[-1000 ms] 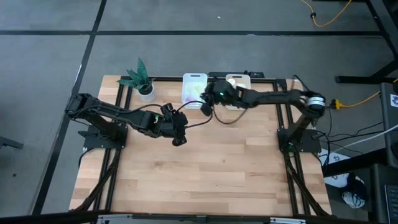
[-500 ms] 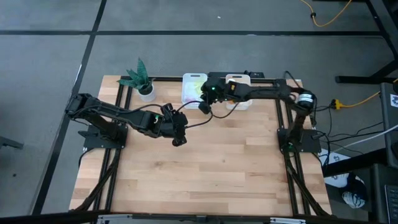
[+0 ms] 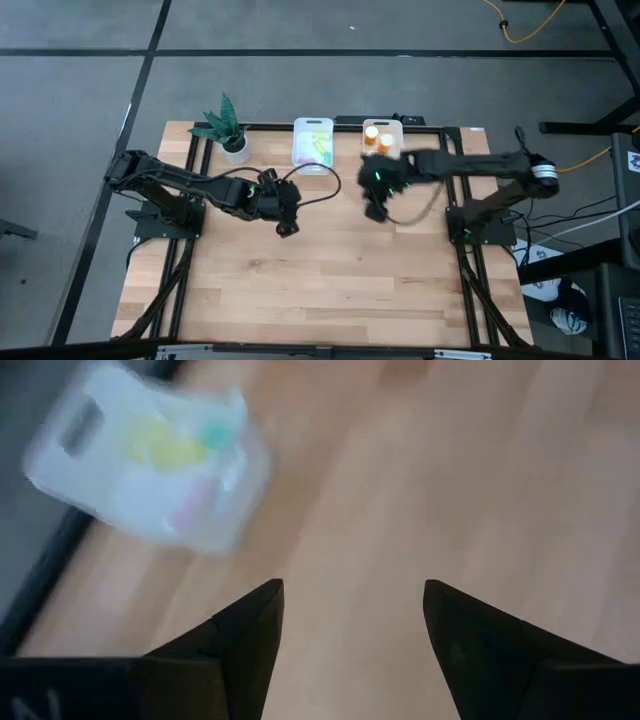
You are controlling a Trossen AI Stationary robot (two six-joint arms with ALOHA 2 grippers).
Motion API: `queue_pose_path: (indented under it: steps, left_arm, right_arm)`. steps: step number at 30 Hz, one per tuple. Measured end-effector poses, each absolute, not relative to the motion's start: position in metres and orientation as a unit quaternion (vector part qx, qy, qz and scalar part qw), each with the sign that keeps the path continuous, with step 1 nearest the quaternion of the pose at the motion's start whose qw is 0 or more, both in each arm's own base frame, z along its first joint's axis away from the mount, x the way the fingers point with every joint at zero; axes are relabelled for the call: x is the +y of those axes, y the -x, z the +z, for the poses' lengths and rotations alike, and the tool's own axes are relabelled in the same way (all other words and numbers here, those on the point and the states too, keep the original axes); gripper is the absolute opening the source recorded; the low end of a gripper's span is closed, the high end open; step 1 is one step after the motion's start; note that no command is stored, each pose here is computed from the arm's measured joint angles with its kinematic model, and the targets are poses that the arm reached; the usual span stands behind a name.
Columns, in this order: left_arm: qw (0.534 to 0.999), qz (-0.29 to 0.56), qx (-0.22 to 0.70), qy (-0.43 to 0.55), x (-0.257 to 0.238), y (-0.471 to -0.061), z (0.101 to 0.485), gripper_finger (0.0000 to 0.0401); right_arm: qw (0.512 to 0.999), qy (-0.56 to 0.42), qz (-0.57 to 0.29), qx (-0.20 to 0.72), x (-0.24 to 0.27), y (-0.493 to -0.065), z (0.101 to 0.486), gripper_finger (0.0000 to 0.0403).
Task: Pick and place medicine bottles into bin by pill shape (circle, oval)
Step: Return to Home Position
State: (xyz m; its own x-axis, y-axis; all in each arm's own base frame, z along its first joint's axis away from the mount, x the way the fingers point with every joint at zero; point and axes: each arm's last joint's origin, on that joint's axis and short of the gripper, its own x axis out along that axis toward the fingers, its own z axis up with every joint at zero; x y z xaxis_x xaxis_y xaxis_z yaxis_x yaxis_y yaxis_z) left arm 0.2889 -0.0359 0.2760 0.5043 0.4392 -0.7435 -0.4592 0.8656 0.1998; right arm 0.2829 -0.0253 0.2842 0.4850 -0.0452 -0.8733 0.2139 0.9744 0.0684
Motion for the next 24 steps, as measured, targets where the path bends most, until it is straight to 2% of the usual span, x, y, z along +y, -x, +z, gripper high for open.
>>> queue_pose_path:
  steps: [4,6,8,12,16,20,24]
  left_arm:
    - [0.834,0.301,0.460,0.035,-0.034,-0.261,0.282,0.0234]
    - [0.830,0.331,0.448,0.032,-0.035,-0.238,0.285,0.0234]
    - [0.845,0.335,0.414,0.040,-0.039,-0.219,0.281,0.0234]
    - [0.897,0.293,0.325,0.068,-0.042,-0.190,0.264,0.0234]
    - [0.940,0.231,0.237,0.075,-0.038,-0.174,0.241,0.0234]
    - [0.974,0.168,0.127,0.087,-0.027,-0.164,0.221,0.0234]
    - [0.987,0.106,0.059,0.106,-0.016,-0.152,0.198,0.0234]
  right_arm:
    - [0.866,-0.101,-0.086,0.482,-0.001,-0.242,0.271,0.0042]
    - [0.888,-0.120,-0.079,0.436,0.009,-0.219,0.258,0.0042]
    - [0.914,-0.150,-0.049,0.374,0.019,-0.198,0.241,0.0042]
    - [0.954,-0.201,0.029,0.222,0.032,-0.168,0.215,0.0042]
    - [0.975,-0.184,0.086,0.089,0.036,-0.151,0.201,0.0042]
    - [0.985,-0.135,0.097,0.044,0.033,-0.141,0.187,0.0042]
    - [0.986,-0.137,0.090,0.042,0.030,-0.136,0.179,0.0042]
